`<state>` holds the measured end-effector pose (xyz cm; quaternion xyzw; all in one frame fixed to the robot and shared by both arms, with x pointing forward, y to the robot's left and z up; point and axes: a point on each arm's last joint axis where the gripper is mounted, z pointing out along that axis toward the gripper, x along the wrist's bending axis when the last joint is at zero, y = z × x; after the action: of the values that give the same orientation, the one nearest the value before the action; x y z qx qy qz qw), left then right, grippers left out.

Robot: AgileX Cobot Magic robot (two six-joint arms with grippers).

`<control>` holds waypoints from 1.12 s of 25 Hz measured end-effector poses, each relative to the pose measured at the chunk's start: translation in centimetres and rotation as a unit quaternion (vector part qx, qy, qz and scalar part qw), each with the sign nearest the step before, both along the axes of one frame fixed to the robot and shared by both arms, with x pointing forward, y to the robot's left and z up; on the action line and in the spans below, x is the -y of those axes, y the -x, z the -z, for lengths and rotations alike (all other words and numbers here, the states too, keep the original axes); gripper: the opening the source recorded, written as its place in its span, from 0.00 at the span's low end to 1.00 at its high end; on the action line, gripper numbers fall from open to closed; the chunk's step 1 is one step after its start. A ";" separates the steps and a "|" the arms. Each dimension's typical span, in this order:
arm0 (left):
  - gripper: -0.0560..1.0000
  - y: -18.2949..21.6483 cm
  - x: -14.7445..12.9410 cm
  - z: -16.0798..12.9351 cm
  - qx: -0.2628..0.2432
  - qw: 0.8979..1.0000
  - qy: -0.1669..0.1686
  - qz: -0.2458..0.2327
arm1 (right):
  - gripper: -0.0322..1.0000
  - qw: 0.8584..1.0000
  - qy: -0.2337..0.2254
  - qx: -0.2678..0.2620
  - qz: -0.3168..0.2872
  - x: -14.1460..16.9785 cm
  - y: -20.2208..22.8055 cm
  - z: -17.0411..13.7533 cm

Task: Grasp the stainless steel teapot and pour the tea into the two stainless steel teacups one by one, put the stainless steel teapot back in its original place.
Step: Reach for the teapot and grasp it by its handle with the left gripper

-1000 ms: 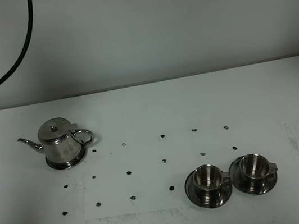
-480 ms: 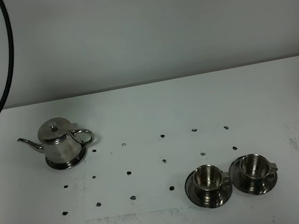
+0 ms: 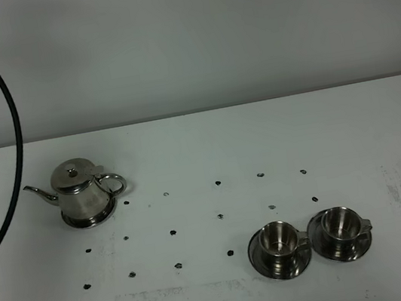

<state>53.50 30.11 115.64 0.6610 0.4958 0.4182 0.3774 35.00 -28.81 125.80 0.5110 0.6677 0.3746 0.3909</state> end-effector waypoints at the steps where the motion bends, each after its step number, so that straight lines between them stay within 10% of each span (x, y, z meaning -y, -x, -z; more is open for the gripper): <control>1: 0.33 0.0 0.0 0.5 -0.005 1.000 0.000 -0.001 | 0.46 1.000 -0.001 -0.002 0.001 0.0 0.6 0.5; 17: 0.33 -0.4 -0.1 2.8 -0.028 0.999 -0.024 0.004 | 0.42 0.997 -0.048 0.064 -0.001 0.2 11.5 12.0; 28: 0.33 -0.5 -0.2 2.7 -0.016 1.000 -0.026 -0.001 | 0.41 0.999 -0.032 0.007 0.010 0.4 11.7 19.5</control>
<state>54.03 30.32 112.99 0.6768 0.4909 0.4207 0.3520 23.30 -29.26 106.35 0.5271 0.6473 0.3957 0.3829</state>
